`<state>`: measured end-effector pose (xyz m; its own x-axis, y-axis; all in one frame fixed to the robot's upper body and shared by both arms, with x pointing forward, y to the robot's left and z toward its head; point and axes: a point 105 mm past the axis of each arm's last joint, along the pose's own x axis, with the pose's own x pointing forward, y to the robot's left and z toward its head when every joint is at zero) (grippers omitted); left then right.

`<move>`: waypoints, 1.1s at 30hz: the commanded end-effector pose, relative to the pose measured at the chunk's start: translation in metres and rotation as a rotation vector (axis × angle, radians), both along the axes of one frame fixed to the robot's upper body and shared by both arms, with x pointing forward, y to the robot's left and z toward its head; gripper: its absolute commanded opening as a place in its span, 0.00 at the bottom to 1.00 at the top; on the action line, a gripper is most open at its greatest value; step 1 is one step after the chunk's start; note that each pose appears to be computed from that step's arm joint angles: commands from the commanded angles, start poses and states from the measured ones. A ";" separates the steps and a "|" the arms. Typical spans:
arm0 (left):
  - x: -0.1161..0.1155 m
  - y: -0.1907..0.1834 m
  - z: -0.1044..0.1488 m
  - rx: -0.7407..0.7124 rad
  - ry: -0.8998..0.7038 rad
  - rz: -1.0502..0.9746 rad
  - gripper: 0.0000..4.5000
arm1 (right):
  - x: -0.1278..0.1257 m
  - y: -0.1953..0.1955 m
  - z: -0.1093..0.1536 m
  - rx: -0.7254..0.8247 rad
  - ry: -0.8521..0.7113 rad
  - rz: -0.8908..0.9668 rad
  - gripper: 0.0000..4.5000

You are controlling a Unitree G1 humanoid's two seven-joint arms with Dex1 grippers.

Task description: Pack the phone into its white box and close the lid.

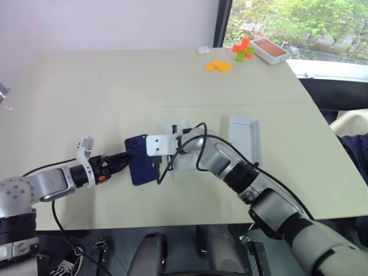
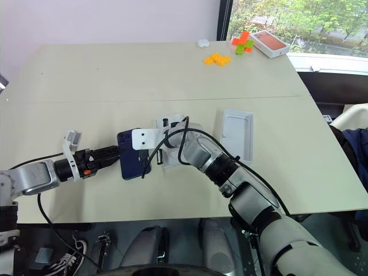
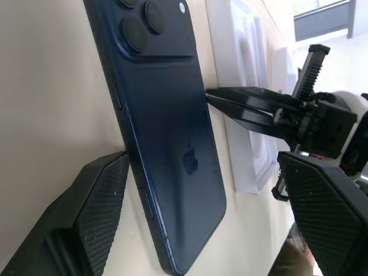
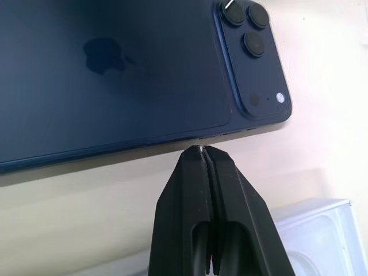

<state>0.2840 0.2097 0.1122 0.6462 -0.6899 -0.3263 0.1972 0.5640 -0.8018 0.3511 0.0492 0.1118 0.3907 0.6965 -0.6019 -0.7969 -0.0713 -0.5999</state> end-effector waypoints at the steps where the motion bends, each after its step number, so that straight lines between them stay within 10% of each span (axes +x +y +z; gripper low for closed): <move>1: 0.001 -0.003 0.002 0.011 -0.005 -0.002 0.96 | -0.008 0.005 0.001 -0.032 -0.013 0.058 0.01; 33: 0.007 -0.049 0.045 -0.106 -0.070 -0.053 0.96 | -0.007 0.004 0.000 0.007 0.017 0.036 0.01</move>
